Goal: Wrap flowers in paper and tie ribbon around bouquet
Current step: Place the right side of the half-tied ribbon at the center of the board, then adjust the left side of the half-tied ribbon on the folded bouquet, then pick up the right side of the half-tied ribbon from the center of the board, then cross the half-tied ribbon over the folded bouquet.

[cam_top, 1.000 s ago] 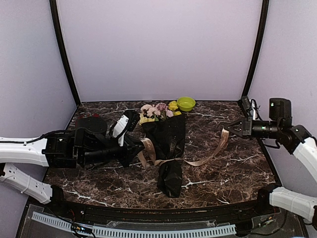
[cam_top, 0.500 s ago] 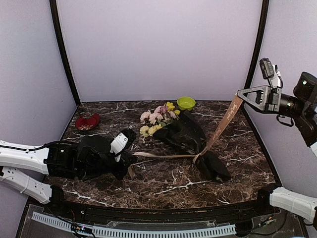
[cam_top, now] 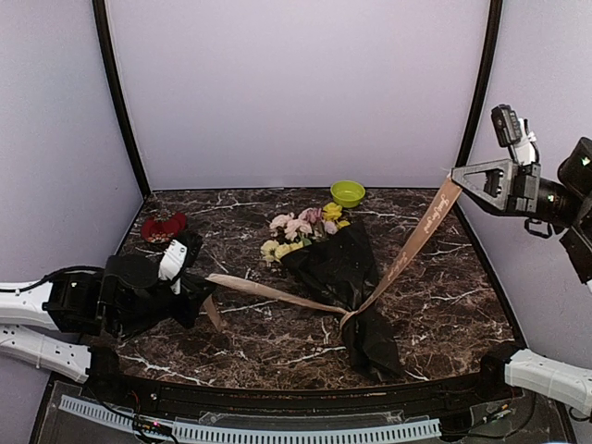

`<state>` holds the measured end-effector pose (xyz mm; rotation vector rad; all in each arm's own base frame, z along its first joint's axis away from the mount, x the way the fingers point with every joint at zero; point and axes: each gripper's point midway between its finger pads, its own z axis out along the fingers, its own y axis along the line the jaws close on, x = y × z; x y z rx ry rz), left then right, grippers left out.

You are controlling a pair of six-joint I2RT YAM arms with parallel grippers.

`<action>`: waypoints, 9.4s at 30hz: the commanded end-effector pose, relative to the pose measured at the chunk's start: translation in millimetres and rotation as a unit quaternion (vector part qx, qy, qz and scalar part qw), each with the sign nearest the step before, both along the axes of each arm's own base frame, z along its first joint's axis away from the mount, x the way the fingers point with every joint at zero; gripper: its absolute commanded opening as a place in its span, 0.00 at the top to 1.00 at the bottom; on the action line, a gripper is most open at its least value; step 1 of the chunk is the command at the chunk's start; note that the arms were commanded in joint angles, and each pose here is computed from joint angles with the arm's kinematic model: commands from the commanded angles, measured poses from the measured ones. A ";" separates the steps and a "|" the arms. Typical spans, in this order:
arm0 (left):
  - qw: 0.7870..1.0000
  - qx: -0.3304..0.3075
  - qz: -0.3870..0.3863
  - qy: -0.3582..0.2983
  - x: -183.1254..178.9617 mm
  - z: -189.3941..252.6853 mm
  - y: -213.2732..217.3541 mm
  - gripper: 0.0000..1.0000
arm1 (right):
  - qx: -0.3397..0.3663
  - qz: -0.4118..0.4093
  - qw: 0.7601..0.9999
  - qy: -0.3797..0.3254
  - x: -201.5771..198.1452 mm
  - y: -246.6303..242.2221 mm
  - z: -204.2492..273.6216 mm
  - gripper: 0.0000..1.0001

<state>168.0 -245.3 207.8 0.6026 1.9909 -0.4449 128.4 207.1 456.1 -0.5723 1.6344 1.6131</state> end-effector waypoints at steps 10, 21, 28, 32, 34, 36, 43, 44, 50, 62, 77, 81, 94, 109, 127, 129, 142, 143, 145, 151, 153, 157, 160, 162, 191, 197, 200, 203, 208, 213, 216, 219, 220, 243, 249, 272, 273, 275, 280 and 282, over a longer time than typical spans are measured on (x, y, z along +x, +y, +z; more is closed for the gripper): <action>1.000 0.011 0.026 -0.012 5.1 -5.3 12.5 1.00 | -0.147 -0.188 0.964 0.114 79.7 -17.5 -150.3 1.00; 0.995 -0.012 -0.060 -0.074 7.4 50.2 -46.4 1.00 | -0.361 -0.385 0.830 0.180 101.6 -104.4 -282.9 0.96; 0.985 -0.040 -0.130 -0.106 2.1 89.9 -92.8 1.00 | -0.306 -0.336 0.884 0.108 110.1 -74.4 -240.5 0.51; 0.978 -0.055 -0.158 -0.123 -1.0 107.0 -112.2 1.00 | -0.209 -0.161 0.964 0.042 78.7 -8.0 -206.9 0.50; 0.976 -0.061 -0.165 -0.128 -1.2 113.4 -119.0 1.00 | -0.187 -0.102 0.977 0.017 59.4 18.2 -201.3 0.50; 0.974 -0.069 -0.168 -0.132 -0.6 121.8 -124.9 1.00 | -0.181 -0.075 0.981 -0.015 45.7 40.4 -198.8 0.50; 0.971 -0.063 -0.180 -0.147 1.7 131.4 -140.5 1.00 | -0.187 -0.013 0.977 -0.105 11.9 111.8 -207.3 0.40; 0.970 -0.062 -0.181 -0.149 2.3 132.0 -141.7 1.00 | -0.195 -0.001 0.975 -0.109 7.8 120.3 -213.9 0.35; 0.968 -0.056 -0.182 -0.161 4.6 136.2 -146.3 1.00 | -0.232 0.025 0.964 -0.125 0.1 156.5 -245.4 0.34; 0.971 -0.040 -0.173 -0.161 8.3 129.7 -145.1 1.00 | -0.263 -0.012 0.958 -0.112 21.4 173.0 -283.0 0.69; 0.997 0.038 -0.065 -0.013 33.9 -13.8 -82.7 1.00 | -0.223 0.118 0.960 -0.118 -29.4 169.4 -278.2 1.00; 0.993 0.052 -0.098 0.042 11.8 -78.8 -77.4 0.71 | -0.221 0.144 0.957 -0.117 -39.1 167.2 -281.7 1.00; 0.954 0.026 -0.280 -0.102 -35.6 -70.5 -108.2 0.25 | -0.240 0.163 0.949 -0.125 -40.9 170.7 -285.9 1.00; 0.932 -0.099 -0.301 -0.176 -26.3 -53.9 -187.8 0.45 | -0.238 0.129 0.954 -0.126 -29.9 159.3 -281.7 1.00; 0.948 -0.075 -0.269 -0.155 -17.4 -73.7 -195.7 1.00 | -0.414 -0.218 0.883 0.033 68.5 70.3 -311.7 0.52; 0.947 -0.075 -0.271 -0.155 -18.0 -73.3 -196.1 1.00 | -0.444 -0.336 0.824 0.098 85.3 11.9 -324.2 0.44; 0.945 -0.059 -0.280 -0.155 -21.0 -76.9 -202.8 1.00 | -0.405 -0.495 0.725 0.256 70.8 -97.8 -408.3 0.37; 0.946 -0.059 -0.280 -0.155 -20.9 -77.0 -202.8 1.00 | -0.413 -0.485 0.727 0.256 70.0 -94.8 -413.6 0.37; 0.946 -0.058 -0.279 -0.155 -20.9 -77.3 -202.8 1.00 | -0.422 -0.468 0.732 0.259 70.5 -86.9 -418.5 0.38; 0.947 -0.057 -0.276 -0.155 -20.2 -77.0 -202.1 1.00 | -0.434 -0.448 0.733 0.271 68.3 -78.5 -432.7 0.47; 0.947 -0.055 -0.277 -0.154 -20.6 -78.0 -202.1 1.00 | -0.428 -0.439 0.740 0.278 66.5 -74.7 -437.2 0.58; 0.947 -0.053 -0.278 -0.154 -20.9 -78.0 -201.6 1.00 | -0.417 -0.435 0.744 0.289 64.0 -75.9 -439.6 1.00; 0.947 -0.053 -0.276 -0.155 -20.3 -77.8 -200.3 1.00 | -0.393 -0.443 0.759 0.269 70.8 -77.8 -419.0 1.00; 0.947 -0.052 -0.276 -0.154 -20.3 -78.2 -199.3 1.00 | -0.360 -0.447 0.787 0.225 83.5 -71.6 -385.1 1.00; 0.941 -0.034 -0.289 -0.173 -35.5 -81.2 -190.6 1.00 | -0.301 0.042 0.952 -0.040 34.7 308.3 -204.2 0.49; 0.943 -0.038 -0.281 -0.174 -33.8 -79.5 -188.5 1.00 | -0.298 0.075 0.946 -0.101 29.5 298.5 -180.1 0.32; 0.942 -0.052 -0.284 -0.172 -36.7 -75.9 -186.8 1.00 | -0.282 0.062 0.949 -0.131 38.3 271.8 -157.3 0.32; 0.941 -0.060 -0.287 -0.171 -38.8 -74.6 -185.7 1.00 | -0.265 0.081 0.954 -0.116 38.5 234.3 -163.1 0.33; 0.942 -0.060 -0.287 -0.162 -38.2 -75.3 -187.8 1.00 | -0.256 0.127 0.952 -0.108 15.7 187.0 -201.1 0.39; 0.943 -0.072 -0.289 -0.151 -38.5 -73.7 -185.9 1.00 | -0.200 0.182 0.956 -0.116 -23.2 162.6 -220.6 0.40; 0.943 -0.072 -0.288 -0.150 -37.8 -74.4 -184.8 1.00 | -0.174 0.182 0.959 -0.132 -30.7 155.2 -224.7 0.38; 0.943 -0.072 -0.289 -0.148 -37.5 -74.6 -184.9 1.00 | -0.181 0.171 0.960 -0.132 -26.1 155.8 -239.0 0.38; 0.943 -0.073 -0.289 -0.147 -37.1 -74.2 -185.3 1.00 | -0.186 0.173 0.959 -0.128 -25.2 157.4 -244.8 0.38; 0.947 -0.066 -0.287 -0.129 -35.8 -78.7 -179.0 0.97 | -0.204 0.199 0.956 -0.065 -25.1 172.5 -282.7 1.00; 0.958 -0.055 -0.268 -0.085 -35.9 -72.6 -164.5 0.29 | -0.218 0.148 0.963 -0.056 -4.5 166.2 -282.4 1.00; 0.953 0.051 0.188 0.233 50.0 -162.7 46.3 0.33 | -0.228 0.156 0.960 -0.036 -2.3 171.8 -290.7 1.00; 0.955 0.058 0.180 0.231 51.1 -165.4 43.6 0.33 | -0.228 0.156 0.961 -0.036 -2.1 171.8 -290.5 1.00; 0.955 0.072 0.174 0.230 53.2 -171.9 41.1 0.35 | -0.228 0.156 0.961 -0.035 -2.4 171.6 -290.3 1.00; 0.954 0.084 0.155 0.242 55.5 -180.9 28.8 0.45 | -0.226 0.153 0.962 -0.035 -1.7 171.3 -288.0 1.00; 0.953 0.086 0.154 0.248 55.1 -182.7 26.8 0.51 | -0.226 0.153 0.962 -0.035 -1.8 171.2 -287.2 1.00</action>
